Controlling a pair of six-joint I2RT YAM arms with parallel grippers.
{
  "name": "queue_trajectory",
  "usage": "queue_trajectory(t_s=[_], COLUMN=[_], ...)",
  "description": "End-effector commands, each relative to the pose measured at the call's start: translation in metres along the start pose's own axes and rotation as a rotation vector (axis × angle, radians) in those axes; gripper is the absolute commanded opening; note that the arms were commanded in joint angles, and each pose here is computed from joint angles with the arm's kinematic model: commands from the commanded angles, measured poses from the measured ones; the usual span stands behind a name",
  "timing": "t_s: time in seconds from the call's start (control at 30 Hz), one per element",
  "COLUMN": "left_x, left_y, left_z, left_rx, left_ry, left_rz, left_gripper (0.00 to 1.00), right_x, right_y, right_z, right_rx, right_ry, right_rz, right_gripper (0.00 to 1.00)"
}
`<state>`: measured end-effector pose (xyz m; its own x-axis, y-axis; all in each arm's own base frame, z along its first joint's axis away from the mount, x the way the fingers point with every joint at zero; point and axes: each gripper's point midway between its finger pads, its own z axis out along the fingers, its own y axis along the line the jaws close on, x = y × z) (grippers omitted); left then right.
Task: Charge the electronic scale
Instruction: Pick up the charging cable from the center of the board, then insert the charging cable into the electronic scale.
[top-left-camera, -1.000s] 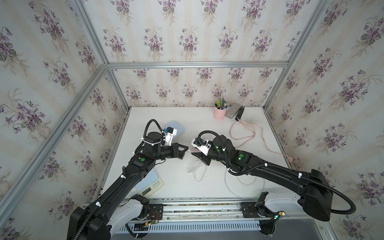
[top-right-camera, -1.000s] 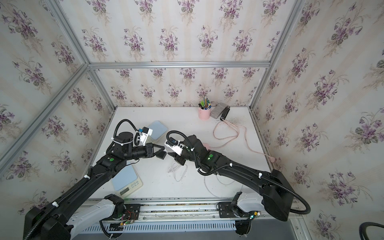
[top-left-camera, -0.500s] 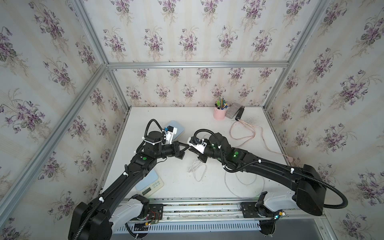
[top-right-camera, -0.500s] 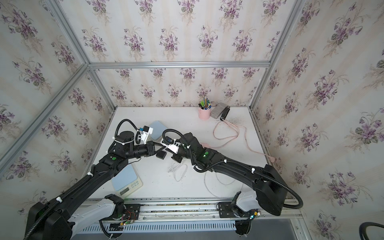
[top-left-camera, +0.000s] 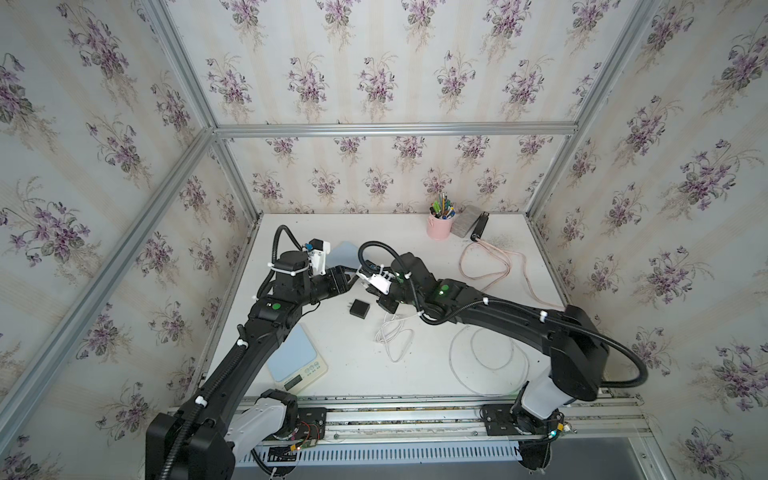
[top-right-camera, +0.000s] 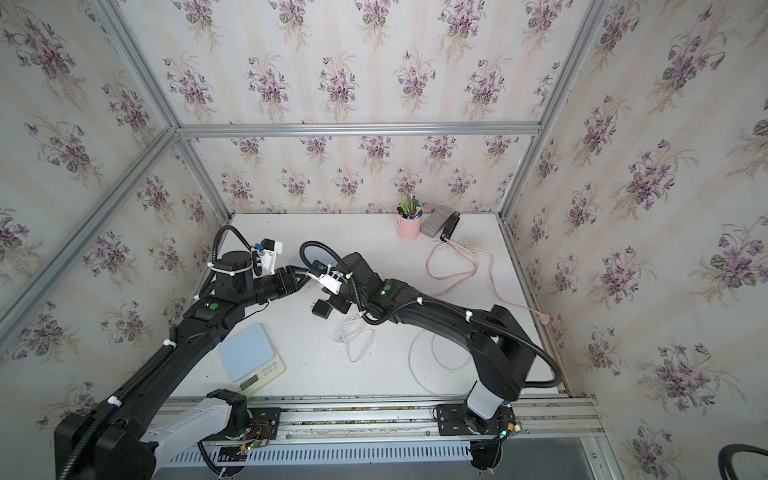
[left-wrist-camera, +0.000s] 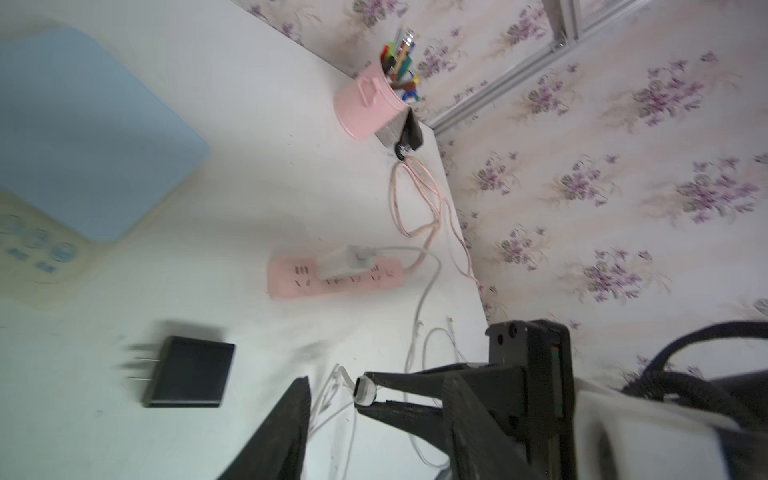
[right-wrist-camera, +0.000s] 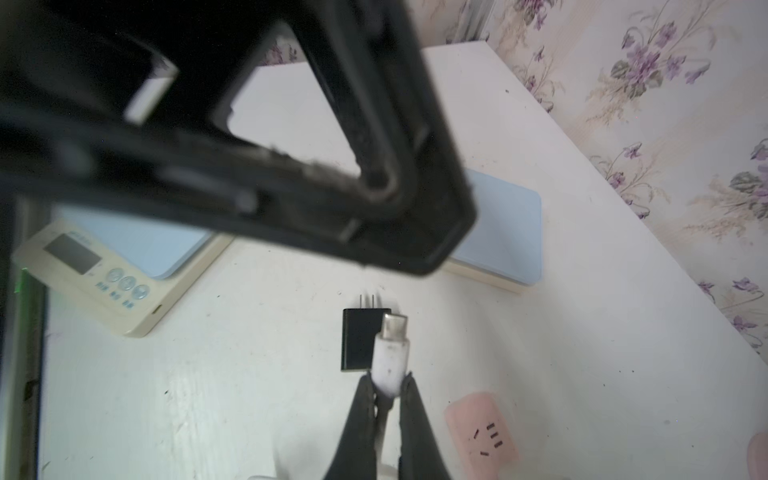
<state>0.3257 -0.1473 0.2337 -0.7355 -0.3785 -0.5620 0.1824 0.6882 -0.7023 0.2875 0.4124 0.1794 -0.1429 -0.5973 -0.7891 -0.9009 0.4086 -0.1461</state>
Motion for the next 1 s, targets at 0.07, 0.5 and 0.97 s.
queue_trajectory(t_s=[0.07,0.5,0.97], left_x=[-0.038,-0.06,0.012], left_y=[0.069,0.207,0.219], left_z=[0.018,0.113,0.103], left_rx=[-0.268,-0.487,-0.47], left_ry=[0.017,0.336,0.588], left_rz=[0.026,-0.019,-0.106], left_gripper=[0.54,0.62,0.62], right_x=[0.047,0.096,0.099], right_y=[-0.013,-0.033,-0.026], right_z=[0.063,0.149,0.14], right_rx=[0.004,-0.021,-0.119], right_ry=[0.293,0.45,0.401], right_rz=[0.077,0.035,0.096], right_gripper=[0.0,0.0,0.0])
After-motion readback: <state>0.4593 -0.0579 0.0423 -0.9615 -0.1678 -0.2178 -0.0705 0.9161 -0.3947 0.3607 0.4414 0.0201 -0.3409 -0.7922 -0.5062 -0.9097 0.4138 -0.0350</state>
